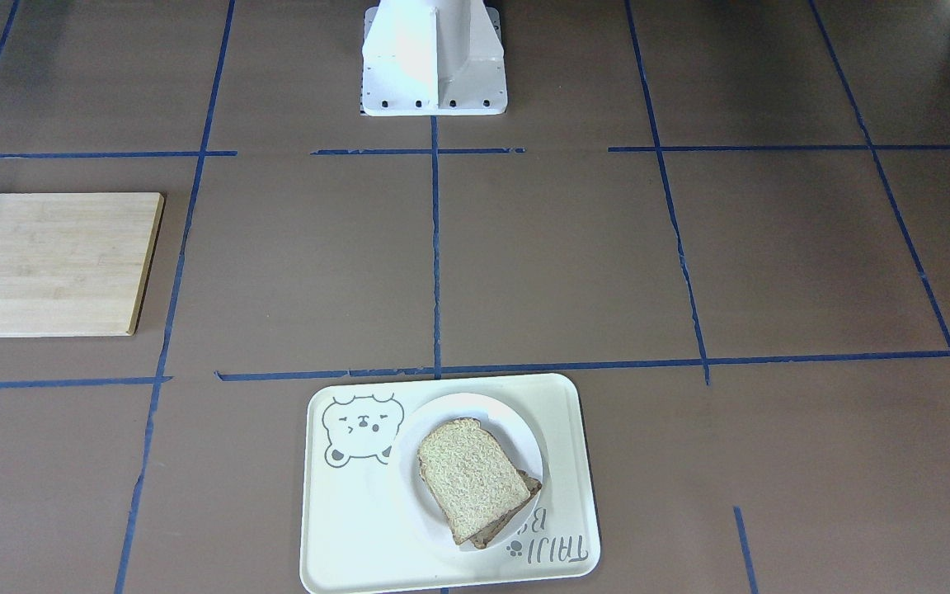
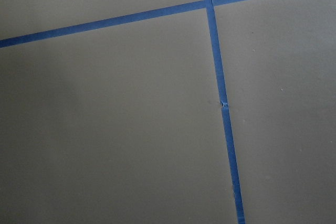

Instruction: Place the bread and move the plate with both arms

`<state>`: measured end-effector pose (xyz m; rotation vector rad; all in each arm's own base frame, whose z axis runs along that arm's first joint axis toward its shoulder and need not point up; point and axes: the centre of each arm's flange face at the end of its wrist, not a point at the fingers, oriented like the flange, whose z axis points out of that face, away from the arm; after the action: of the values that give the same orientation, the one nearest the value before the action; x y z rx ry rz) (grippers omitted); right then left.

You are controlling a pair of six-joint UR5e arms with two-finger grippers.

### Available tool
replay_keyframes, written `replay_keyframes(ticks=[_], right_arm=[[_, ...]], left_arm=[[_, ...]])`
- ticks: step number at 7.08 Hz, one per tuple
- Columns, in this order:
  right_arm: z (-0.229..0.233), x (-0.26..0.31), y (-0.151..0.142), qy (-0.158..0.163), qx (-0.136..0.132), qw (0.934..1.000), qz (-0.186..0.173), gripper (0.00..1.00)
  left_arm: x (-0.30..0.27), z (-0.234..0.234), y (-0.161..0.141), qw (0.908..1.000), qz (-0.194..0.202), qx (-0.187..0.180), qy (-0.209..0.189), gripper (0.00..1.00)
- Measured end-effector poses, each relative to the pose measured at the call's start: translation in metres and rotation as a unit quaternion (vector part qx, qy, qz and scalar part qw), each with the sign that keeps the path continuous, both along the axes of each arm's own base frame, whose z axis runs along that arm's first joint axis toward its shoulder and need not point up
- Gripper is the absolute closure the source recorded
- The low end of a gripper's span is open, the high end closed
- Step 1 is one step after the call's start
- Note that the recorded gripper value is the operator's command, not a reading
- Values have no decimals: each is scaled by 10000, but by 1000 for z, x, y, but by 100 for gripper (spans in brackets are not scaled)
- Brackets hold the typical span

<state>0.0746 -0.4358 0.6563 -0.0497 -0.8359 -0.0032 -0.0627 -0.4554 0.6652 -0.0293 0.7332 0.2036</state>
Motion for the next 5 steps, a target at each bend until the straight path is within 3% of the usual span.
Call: replay_keyframes(ticks=[5], right_arm=[[-13,13,-1,26,161,9998,117,0]], left_arm=[[0,5,12,10000,-10,-25,37,0]])
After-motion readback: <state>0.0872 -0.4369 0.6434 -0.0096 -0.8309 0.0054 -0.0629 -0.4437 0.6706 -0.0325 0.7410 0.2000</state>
